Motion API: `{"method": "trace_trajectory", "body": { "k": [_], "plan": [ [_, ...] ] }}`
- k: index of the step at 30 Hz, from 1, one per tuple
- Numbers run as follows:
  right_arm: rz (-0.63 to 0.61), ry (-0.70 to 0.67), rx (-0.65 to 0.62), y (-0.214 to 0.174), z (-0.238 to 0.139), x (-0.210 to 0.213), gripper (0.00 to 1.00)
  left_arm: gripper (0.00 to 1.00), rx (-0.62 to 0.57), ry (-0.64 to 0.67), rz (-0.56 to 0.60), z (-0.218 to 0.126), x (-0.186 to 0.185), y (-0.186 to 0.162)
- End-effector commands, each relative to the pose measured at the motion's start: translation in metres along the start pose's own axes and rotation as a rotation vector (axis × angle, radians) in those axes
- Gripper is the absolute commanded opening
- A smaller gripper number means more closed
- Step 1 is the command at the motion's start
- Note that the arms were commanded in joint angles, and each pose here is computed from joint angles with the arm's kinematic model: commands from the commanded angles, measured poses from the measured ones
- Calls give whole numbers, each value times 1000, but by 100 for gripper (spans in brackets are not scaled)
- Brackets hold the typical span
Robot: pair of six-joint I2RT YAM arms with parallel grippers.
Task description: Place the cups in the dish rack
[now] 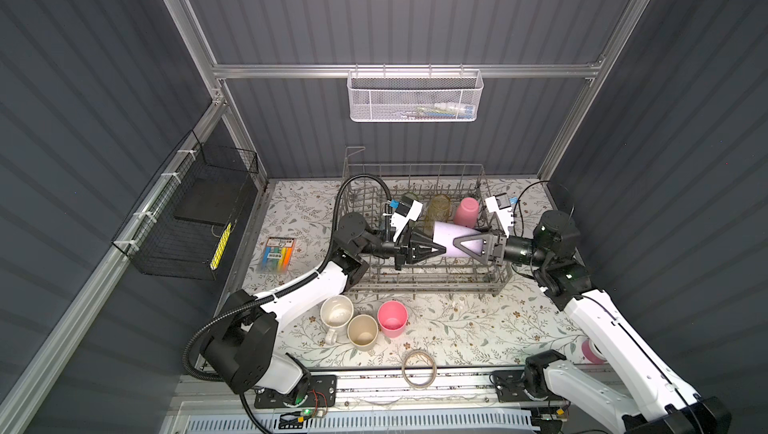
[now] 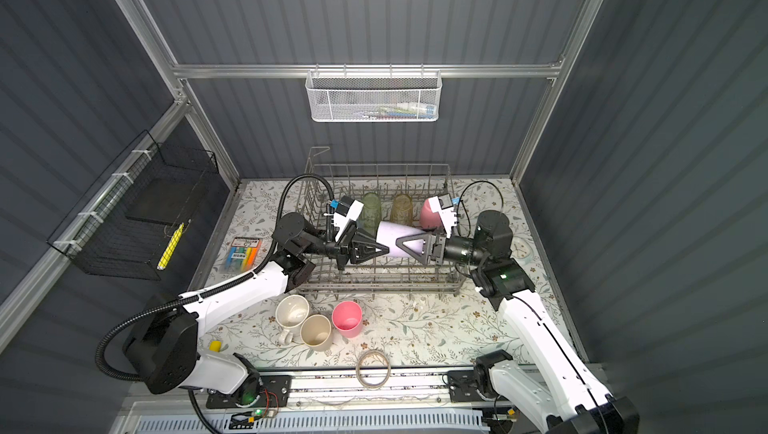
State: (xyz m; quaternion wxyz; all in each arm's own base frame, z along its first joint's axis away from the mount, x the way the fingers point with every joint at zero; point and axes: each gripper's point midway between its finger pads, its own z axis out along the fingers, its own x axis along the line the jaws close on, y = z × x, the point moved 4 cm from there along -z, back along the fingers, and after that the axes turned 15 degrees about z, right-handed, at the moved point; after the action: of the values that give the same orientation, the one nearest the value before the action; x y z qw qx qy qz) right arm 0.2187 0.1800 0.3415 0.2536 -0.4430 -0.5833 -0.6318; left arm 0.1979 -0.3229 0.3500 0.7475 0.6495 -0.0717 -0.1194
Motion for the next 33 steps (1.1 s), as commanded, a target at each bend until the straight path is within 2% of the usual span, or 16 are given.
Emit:
{"method": "trace_trajectory", "body": {
  "k": [1, 5, 11, 14, 19, 24, 33],
  "plan": [
    [-48, 52, 21, -1, 2, 15, 80, 0, -7, -1, 16, -1, 3, 3],
    [-47, 64, 40, -2, 4, 16, 72, 0, -4, 2, 18, -1, 3, 2],
    [-55, 49, 14, 0, 2, 17, 58, 29, -4, 16, 22, -2, 1, 3],
    [-54, 28, -6, 3, 1, 17, 54, 36, 1, 25, 22, -3, 1, 2],
    [-58, -14, -28, 6, -3, 14, 52, 48, -1, 43, 24, -6, -1, 1],
    [-56, -106, -65, 10, -14, 6, 51, 54, 12, 88, 31, -11, -2, 0],
    [24, -282, -156, 25, -39, -25, 46, 55, 52, 160, 65, -20, -8, 2]
  ]
}}
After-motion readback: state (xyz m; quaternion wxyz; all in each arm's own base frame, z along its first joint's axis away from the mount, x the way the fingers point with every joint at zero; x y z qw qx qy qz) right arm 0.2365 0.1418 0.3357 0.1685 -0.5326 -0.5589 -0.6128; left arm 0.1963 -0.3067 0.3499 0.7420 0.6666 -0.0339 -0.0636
